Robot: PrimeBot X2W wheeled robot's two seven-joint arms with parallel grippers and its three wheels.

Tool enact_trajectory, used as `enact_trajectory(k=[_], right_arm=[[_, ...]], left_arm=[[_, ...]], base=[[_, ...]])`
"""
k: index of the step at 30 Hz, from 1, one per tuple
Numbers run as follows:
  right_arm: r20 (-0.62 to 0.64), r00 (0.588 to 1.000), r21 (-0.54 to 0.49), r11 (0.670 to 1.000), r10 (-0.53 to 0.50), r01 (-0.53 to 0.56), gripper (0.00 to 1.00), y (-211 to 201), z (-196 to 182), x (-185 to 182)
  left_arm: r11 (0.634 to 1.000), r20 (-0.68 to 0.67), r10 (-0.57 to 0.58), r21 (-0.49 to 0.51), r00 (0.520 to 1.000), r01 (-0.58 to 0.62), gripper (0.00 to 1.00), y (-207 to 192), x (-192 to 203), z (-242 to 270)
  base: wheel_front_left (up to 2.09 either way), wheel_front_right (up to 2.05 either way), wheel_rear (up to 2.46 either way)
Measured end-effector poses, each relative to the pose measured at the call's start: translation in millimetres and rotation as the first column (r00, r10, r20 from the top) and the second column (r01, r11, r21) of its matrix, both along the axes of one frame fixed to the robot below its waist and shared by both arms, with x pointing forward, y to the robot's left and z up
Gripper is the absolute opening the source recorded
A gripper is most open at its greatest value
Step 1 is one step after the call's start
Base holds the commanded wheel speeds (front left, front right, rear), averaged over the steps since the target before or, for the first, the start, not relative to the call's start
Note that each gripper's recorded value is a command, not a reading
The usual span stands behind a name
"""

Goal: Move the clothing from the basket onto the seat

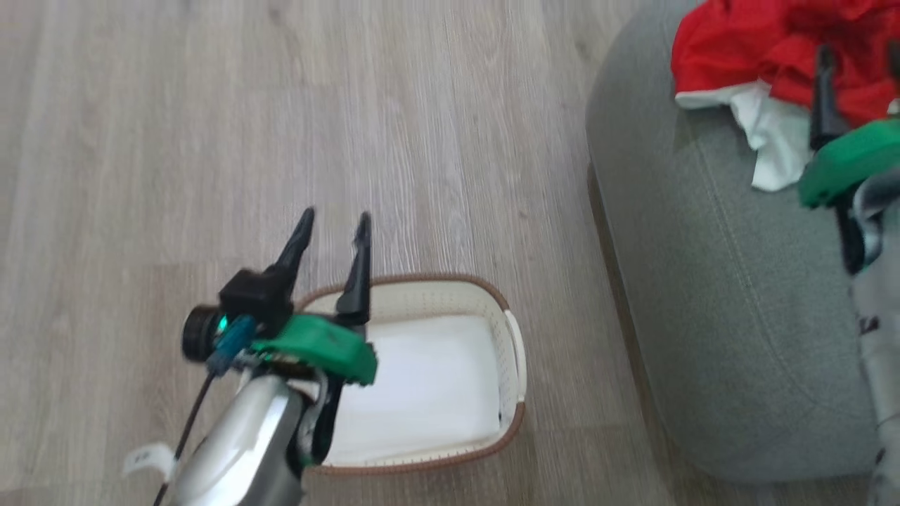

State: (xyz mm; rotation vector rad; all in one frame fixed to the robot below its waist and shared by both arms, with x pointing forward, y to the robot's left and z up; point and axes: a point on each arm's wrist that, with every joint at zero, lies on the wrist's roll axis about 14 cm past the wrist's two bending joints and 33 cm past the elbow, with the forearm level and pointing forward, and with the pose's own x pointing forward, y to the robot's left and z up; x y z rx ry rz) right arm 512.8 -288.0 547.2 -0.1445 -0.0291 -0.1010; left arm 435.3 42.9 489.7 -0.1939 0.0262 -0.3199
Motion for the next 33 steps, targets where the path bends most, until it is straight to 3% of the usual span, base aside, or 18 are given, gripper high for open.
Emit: enact_trajectory(k=[11,21,33], right_arm=[[0.054,0.988,0.113,0.982,0.147,-0.153,1.0,64.2,-4.2,-40.0],[0.052,0.988,0.245,0.957,0.147,-0.155,1.0,93.3,-31.2,-84.9],[0.037,0.981,0.247,0.95,0.19,-0.193,1.0,117.5,-47.2,-126.9]], left_arm=[[0.982,0.011,0.186,0.005,0.982,-0.186,1.0,60.0,-32.1,7.0],[0.952,-0.013,0.307,0.008,0.951,-0.307,1.0,98.9,-64.1,-1.2],[0.922,-0.07,0.388,0.018,0.919,-0.388,1.0,126.2,-107.3,-20.4]], base=[[0.0,0.0,0.0],[0.0,0.0,0.0],[0.0,0.0,0.0]])
